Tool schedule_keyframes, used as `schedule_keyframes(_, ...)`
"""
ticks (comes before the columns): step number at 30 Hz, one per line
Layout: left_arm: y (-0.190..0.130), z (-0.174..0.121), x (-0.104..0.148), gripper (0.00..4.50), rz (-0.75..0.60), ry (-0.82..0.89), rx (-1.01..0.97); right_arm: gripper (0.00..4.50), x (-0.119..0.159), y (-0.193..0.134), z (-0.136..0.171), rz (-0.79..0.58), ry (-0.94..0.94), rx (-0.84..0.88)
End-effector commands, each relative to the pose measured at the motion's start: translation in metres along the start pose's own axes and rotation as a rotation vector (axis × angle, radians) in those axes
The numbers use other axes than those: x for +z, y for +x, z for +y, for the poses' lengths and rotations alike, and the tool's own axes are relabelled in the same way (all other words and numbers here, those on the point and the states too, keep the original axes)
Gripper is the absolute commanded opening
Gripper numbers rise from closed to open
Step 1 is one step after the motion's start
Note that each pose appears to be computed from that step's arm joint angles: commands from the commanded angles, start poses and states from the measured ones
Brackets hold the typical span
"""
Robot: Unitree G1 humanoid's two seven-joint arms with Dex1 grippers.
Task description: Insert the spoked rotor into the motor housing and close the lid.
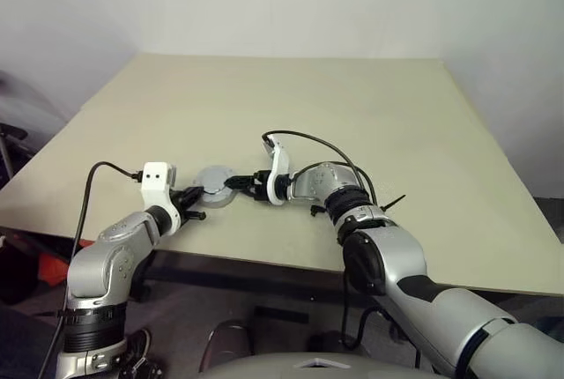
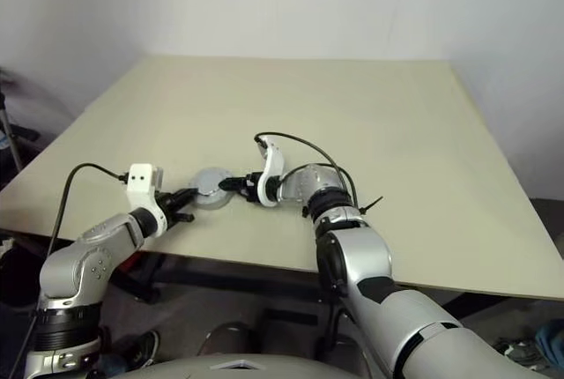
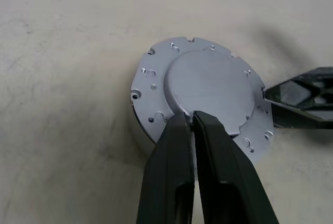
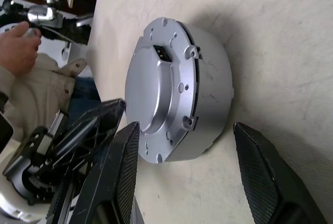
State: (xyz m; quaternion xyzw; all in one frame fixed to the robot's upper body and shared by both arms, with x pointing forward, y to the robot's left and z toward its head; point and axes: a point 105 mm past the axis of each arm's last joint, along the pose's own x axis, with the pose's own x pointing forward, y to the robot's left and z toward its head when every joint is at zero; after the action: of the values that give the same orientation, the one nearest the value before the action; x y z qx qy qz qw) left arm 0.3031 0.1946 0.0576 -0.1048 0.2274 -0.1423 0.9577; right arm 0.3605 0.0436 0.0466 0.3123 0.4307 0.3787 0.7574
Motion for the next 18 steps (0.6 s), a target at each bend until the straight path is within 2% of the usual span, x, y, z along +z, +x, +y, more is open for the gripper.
schedule_keyframes(1, -0.0015, 0.0082, -0.0275, 0.22, 0.117, -0.029, 0.035, 3.21, 0.0014, 0.0104, 0.0172, -0.008, -0.02, 0.025)
schedule_keyframes(18, -0.0017, 0.007, -0.0296, 0.22, 0.112, -0.043, 0.043, 3.21, -0.0029, 0.016, 0.0247, 0.013, -0.044, 0.038)
